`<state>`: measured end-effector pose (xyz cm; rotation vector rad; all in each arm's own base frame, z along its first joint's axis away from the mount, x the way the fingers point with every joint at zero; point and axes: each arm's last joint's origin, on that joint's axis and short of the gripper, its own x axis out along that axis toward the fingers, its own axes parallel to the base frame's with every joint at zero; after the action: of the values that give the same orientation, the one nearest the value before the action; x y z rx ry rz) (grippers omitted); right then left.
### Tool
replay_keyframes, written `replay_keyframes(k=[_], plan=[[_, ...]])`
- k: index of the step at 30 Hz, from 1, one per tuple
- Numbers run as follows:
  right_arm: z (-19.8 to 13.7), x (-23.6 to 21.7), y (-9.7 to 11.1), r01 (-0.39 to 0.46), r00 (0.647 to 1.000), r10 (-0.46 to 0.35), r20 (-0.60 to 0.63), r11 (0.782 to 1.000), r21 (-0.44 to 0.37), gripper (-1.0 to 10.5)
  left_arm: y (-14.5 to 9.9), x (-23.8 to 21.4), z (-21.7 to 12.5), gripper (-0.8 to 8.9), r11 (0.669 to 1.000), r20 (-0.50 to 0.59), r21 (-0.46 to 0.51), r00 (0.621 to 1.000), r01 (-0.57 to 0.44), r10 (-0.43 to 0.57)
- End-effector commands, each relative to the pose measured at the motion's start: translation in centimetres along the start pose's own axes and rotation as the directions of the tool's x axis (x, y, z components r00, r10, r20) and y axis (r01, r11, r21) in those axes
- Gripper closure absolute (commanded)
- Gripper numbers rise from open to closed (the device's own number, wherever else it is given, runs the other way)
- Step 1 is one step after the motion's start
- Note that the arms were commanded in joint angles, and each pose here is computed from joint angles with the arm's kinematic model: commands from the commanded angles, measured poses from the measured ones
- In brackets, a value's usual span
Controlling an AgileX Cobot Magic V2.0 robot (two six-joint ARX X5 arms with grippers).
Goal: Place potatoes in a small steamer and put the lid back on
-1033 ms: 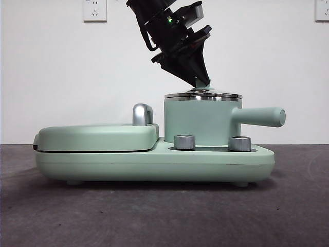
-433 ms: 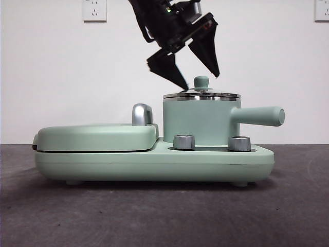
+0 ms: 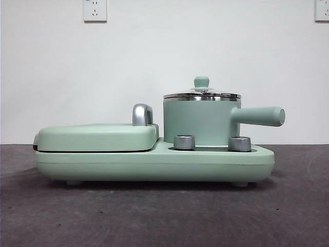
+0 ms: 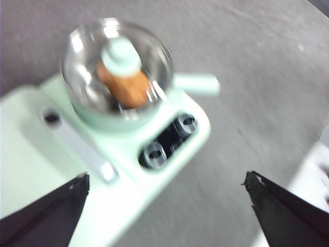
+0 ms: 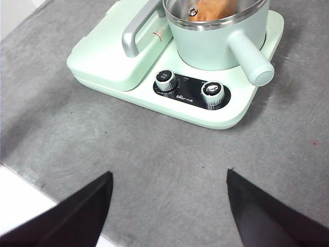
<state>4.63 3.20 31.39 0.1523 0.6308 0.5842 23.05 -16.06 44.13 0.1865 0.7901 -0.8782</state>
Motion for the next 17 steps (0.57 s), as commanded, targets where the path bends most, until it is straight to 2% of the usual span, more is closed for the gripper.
replay_keyframes(k=[1, 8, 17], plan=[[0.2, 0.0, 0.1, -0.009, 1.000, 0.009, 0.006, 1.000, 0.007, 6.0, -1.2, -1.7, -2.7, 3.23, 1.000, 0.009, 0.010, 1.000, 0.013, -0.013], [0.2, 0.0, 0.1, -0.010, 1.000, 0.010, 0.006, 1.000, 0.007, 6.0, -3.0, -4.2, -10.9, 3.23, 1.000, 0.031, 0.002, 0.999, 0.025, -0.025], [0.3, 0.0, 0.1, -0.009, 1.000, 0.009, 0.016, 1.000, 0.005, 6.0, -3.8, -5.5, -18.9, 3.23, 0.999, 0.242, -0.038, 0.970, 0.029, -0.019]])
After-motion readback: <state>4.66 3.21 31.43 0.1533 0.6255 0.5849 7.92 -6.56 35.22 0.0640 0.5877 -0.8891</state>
